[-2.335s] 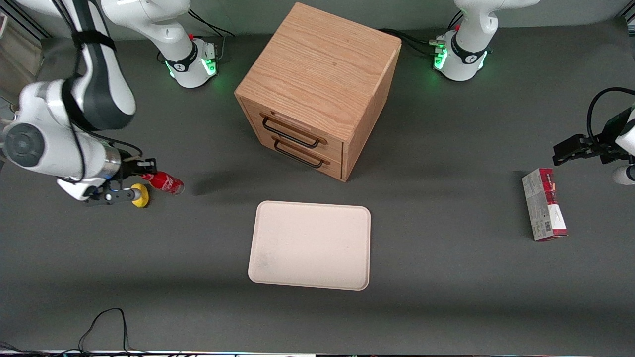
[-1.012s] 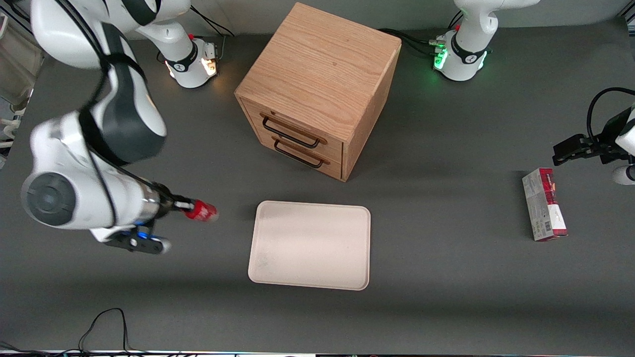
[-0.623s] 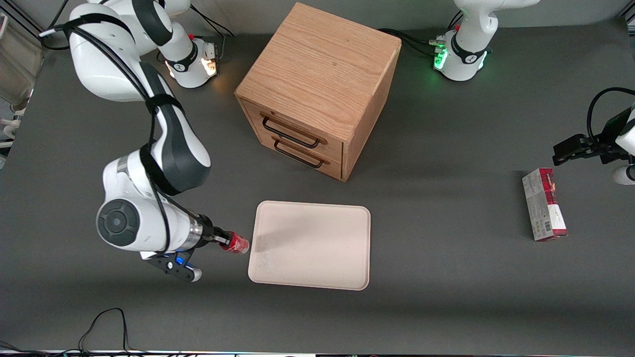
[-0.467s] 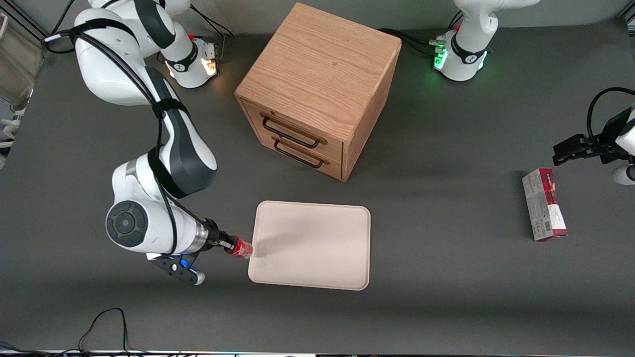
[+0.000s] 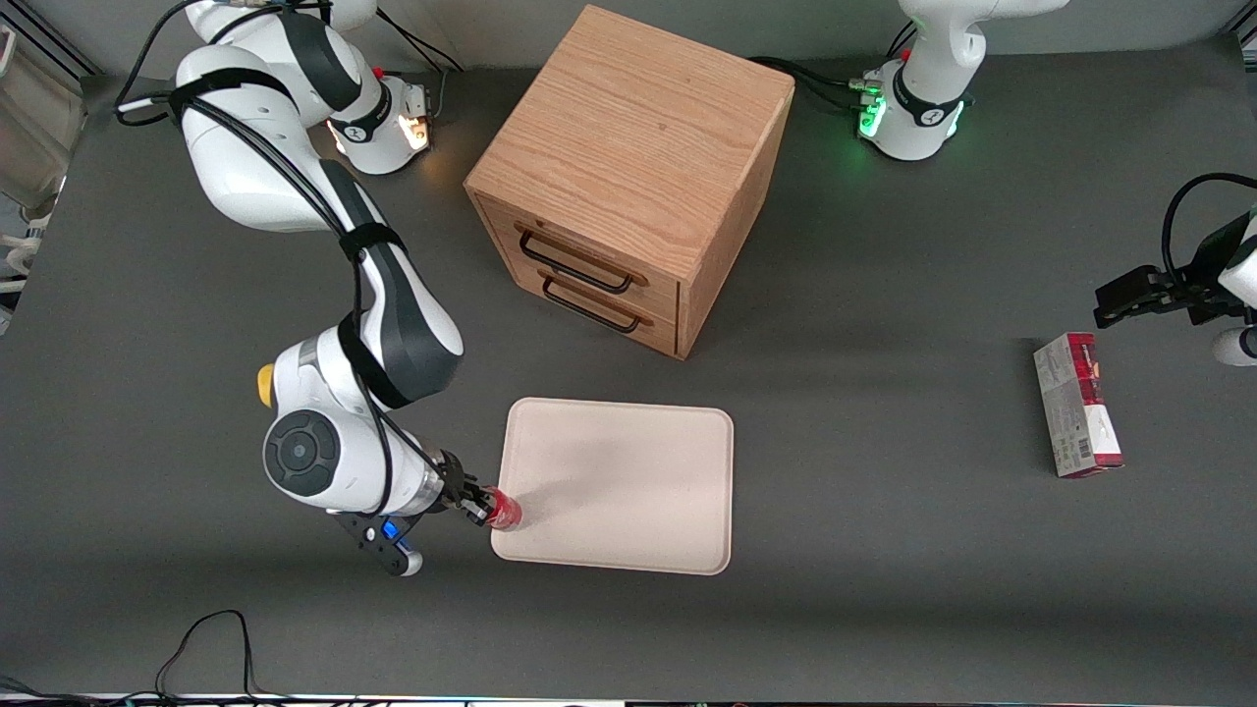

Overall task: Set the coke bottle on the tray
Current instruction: 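Lower the held bottle onto the white tray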

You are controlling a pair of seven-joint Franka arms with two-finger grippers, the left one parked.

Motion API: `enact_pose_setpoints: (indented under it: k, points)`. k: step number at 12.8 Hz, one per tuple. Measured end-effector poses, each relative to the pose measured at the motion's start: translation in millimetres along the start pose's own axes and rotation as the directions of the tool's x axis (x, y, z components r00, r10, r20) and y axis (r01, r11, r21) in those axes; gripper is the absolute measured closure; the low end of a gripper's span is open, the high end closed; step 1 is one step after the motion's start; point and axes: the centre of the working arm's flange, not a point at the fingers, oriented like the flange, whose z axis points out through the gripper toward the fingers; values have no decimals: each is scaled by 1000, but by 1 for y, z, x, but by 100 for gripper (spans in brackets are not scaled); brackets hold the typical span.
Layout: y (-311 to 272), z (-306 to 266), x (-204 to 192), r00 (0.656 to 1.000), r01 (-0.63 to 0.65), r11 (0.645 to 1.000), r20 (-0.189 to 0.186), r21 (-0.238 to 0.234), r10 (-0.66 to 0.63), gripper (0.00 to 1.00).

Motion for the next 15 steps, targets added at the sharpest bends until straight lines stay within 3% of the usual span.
enact_pose_setpoints:
  k: [15]
  points:
    - [-9, 0, -11, 999, -35, 999, -10, 20, 36, 69]
